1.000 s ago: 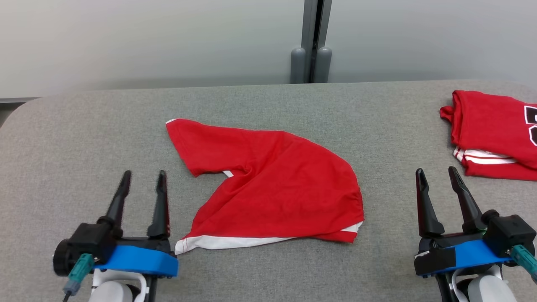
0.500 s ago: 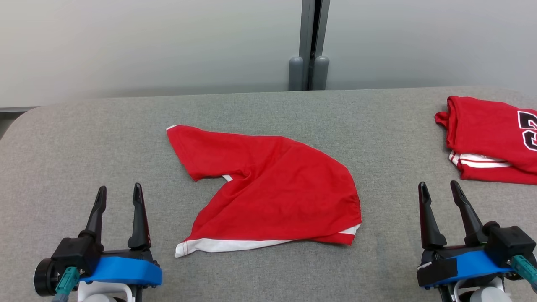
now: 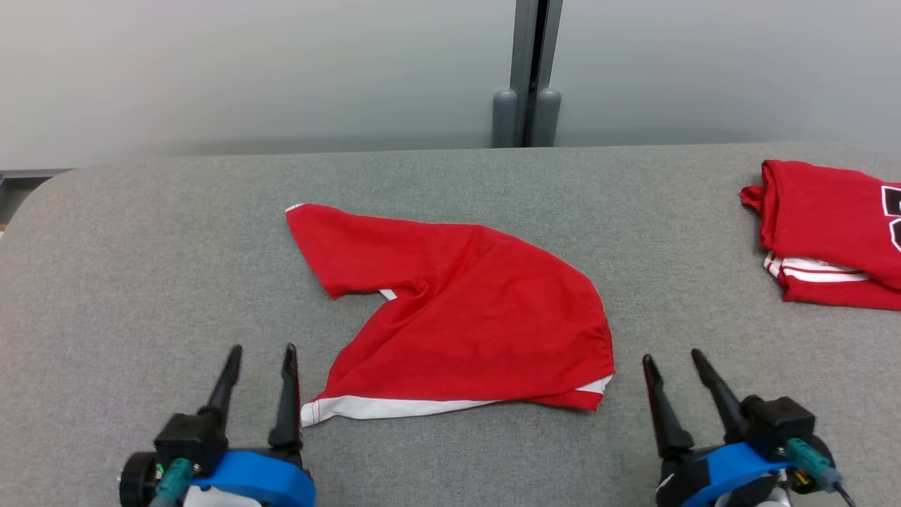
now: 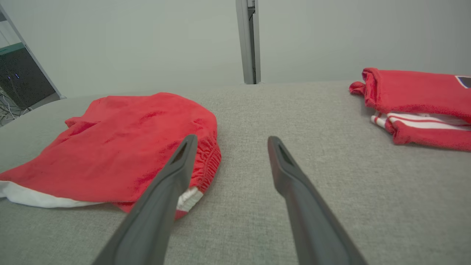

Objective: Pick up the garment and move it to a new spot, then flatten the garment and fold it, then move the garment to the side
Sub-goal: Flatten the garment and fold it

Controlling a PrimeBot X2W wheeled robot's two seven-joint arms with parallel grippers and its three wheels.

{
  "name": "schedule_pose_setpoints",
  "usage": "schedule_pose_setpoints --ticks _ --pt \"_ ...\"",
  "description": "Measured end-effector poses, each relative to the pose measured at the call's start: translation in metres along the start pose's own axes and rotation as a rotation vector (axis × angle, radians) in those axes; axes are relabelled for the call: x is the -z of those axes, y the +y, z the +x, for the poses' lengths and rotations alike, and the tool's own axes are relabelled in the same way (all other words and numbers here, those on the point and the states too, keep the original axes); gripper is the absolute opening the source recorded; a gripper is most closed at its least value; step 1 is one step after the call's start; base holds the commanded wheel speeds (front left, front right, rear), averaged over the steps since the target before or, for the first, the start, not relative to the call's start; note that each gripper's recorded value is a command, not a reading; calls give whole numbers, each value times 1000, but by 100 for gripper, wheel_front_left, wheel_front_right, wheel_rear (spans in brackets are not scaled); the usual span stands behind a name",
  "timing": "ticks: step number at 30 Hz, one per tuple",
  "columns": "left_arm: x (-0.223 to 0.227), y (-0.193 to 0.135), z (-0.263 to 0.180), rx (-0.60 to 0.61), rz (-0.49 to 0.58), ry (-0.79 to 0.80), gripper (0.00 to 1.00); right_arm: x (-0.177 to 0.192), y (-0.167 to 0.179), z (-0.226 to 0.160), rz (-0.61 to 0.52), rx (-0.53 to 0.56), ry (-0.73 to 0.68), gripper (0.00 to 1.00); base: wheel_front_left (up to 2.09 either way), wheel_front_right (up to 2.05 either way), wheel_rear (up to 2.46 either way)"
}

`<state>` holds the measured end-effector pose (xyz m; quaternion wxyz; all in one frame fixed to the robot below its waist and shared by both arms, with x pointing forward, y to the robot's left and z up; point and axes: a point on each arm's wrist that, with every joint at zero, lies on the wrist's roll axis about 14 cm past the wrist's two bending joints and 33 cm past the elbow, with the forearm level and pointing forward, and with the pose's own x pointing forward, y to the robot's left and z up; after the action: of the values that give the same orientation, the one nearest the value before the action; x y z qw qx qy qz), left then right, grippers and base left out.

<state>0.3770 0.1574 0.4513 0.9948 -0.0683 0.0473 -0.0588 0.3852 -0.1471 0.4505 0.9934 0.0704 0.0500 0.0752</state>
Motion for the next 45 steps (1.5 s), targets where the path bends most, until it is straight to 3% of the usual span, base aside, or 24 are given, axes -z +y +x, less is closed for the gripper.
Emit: schedule_pose_setpoints --ticks 9,27,28,29,30,31,39,45 --pt "62 -11 -12 27 -29 199 100 44 24 10 17 -72 148 100 0 0 0" --pt "102 -25 -2 81 -55 352 100 73 44 30 48 -132 259 100 0 0 0" --pt "103 -26 -2 80 -62 357 74 73 44 31 53 -133 260 100 0 0 0" --pt "104 -26 -1 81 -65 359 39 72 44 31 61 -131 260 99 0 0 0" --pt "104 -27 1 83 -64 359 7 72 44 31 69 -128 259 52 0 0 0" --pt "104 -28 1 87 -66 360 0 71 44 32 73 -128 258 3 0 0 0" --pt "73 -41 14 128 -79 250 0 43 40 42 78 -115 162 0 0 0 0" --pt "29 -68 28 223 -81 106 0 4 28 49 29 -107 32 0 0 0 0"
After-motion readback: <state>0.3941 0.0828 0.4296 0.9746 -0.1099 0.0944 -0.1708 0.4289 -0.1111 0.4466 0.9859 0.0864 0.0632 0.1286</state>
